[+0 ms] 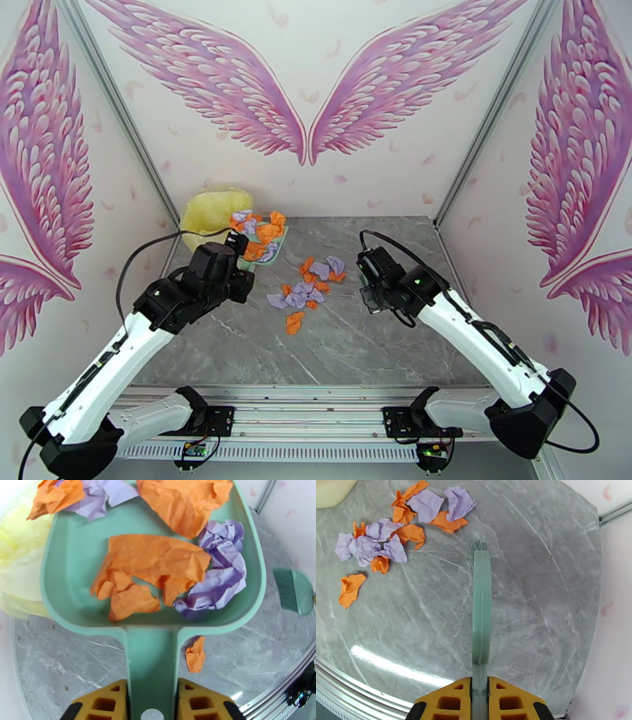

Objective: Sweep away the paper scraps from the table

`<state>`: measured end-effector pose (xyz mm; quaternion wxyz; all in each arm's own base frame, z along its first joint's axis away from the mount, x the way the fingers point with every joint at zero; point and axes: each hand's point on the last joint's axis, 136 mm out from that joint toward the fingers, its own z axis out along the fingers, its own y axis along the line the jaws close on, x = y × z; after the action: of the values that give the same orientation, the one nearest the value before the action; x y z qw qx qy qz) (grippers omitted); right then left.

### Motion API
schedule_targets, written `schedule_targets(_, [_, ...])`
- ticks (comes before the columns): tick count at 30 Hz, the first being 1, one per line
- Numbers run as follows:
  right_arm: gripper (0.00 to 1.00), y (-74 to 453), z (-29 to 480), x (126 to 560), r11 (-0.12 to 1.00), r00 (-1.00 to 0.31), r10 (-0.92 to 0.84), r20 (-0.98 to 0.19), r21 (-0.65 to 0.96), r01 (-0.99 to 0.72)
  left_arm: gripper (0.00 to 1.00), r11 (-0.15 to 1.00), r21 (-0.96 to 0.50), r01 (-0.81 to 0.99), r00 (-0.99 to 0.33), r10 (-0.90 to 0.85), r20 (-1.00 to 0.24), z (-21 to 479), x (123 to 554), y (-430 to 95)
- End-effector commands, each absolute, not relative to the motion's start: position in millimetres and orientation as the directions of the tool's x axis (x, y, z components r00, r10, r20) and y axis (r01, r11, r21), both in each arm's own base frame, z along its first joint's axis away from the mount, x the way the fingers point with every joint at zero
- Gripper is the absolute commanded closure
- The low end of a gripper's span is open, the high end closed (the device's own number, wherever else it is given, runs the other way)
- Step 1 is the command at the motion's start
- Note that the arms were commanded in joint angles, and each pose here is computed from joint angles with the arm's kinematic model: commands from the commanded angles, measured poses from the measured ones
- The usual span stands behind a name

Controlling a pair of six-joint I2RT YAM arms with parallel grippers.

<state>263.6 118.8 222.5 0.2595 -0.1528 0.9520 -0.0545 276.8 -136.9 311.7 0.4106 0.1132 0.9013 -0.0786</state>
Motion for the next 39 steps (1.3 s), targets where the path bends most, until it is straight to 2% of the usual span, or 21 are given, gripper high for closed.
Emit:
schedule_targets(1, [1.0,123.2,227.3,265.1,0.953,-0.802,-0.301,-0.516,-0.145,-0.264,1.0,0.962,-0.049,0.27,-0.668,0.15,-0.728,317.6,280.5,-125.5])
schedule_targets(19, [1.0,129.3,201.7,254.7,0.95,-0.82,-0.304,-0.484,-0.095,-0.296,1.0,0.937,-0.279,0.21,-0.719,-0.045,-0.693,356.5,345.9,-97.0])
schedule_targets(25, [1.0,129.8,196.2,252.6,0.949,-0.822,-0.307,-0.48,-0.088,-0.303,1.0,0.983,-0.158,0.099,-0.752,-0.03,-0.658,346.5,352.3,-52.2])
schedule_targets(30, [1.0,136.7,191.9,254.3,0.945,-0.825,-0.315,-0.47,-0.07,-0.321,1.0,1.0,0.02,-0.008,-0.793,0.006,-0.609,337.8,364.0,-6.8])
schedule_targets(39, [1.0,142.5,186.3,251.3,0.94,-0.825,-0.317,-0.467,-0.038,-0.34,1.0,0.983,0.181,-0.022,-0.839,0.08,-0.539,328.6,389.5,14.4])
